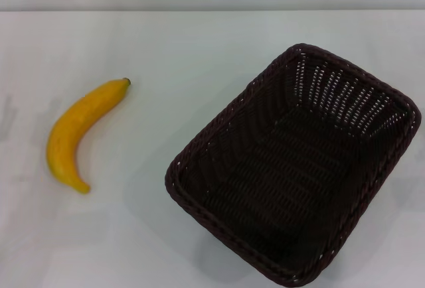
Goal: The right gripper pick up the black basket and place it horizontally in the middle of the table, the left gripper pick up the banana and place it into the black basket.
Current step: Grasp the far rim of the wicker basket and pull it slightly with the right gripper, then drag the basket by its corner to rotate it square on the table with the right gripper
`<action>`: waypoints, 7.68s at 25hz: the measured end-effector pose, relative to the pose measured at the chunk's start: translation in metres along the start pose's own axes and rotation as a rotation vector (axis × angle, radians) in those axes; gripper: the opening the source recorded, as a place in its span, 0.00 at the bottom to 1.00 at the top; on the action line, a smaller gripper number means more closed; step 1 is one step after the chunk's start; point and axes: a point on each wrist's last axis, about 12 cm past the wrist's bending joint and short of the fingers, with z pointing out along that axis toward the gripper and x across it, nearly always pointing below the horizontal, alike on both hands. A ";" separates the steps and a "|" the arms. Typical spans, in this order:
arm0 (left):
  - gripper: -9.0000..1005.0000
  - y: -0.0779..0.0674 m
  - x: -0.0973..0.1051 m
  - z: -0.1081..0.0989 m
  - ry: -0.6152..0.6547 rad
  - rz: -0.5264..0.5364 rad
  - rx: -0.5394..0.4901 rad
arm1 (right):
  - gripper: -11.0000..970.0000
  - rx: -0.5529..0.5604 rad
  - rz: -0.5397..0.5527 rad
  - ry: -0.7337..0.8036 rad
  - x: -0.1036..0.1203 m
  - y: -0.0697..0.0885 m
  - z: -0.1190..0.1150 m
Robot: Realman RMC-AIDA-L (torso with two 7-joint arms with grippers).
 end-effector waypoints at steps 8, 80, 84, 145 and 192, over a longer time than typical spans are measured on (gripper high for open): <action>0.86 -0.002 0.003 -0.006 0.016 -0.011 -0.007 | 0.90 0.001 0.001 -0.017 -0.003 -0.002 0.001; 0.86 0.010 -0.003 -0.021 -0.012 -0.005 -0.065 | 0.81 -0.666 -0.446 1.459 -0.128 0.202 0.204; 0.86 0.010 -0.003 -0.021 -0.010 -0.007 -0.066 | 0.80 -0.667 -0.493 1.491 -0.121 0.209 0.206; 0.86 0.040 -0.028 0.043 -0.095 0.097 -0.014 | 0.18 0.044 0.278 1.472 -0.128 0.171 0.140; 0.86 0.040 -0.029 0.045 -0.084 0.079 0.027 | 0.23 -0.089 0.268 1.507 -0.145 0.180 0.112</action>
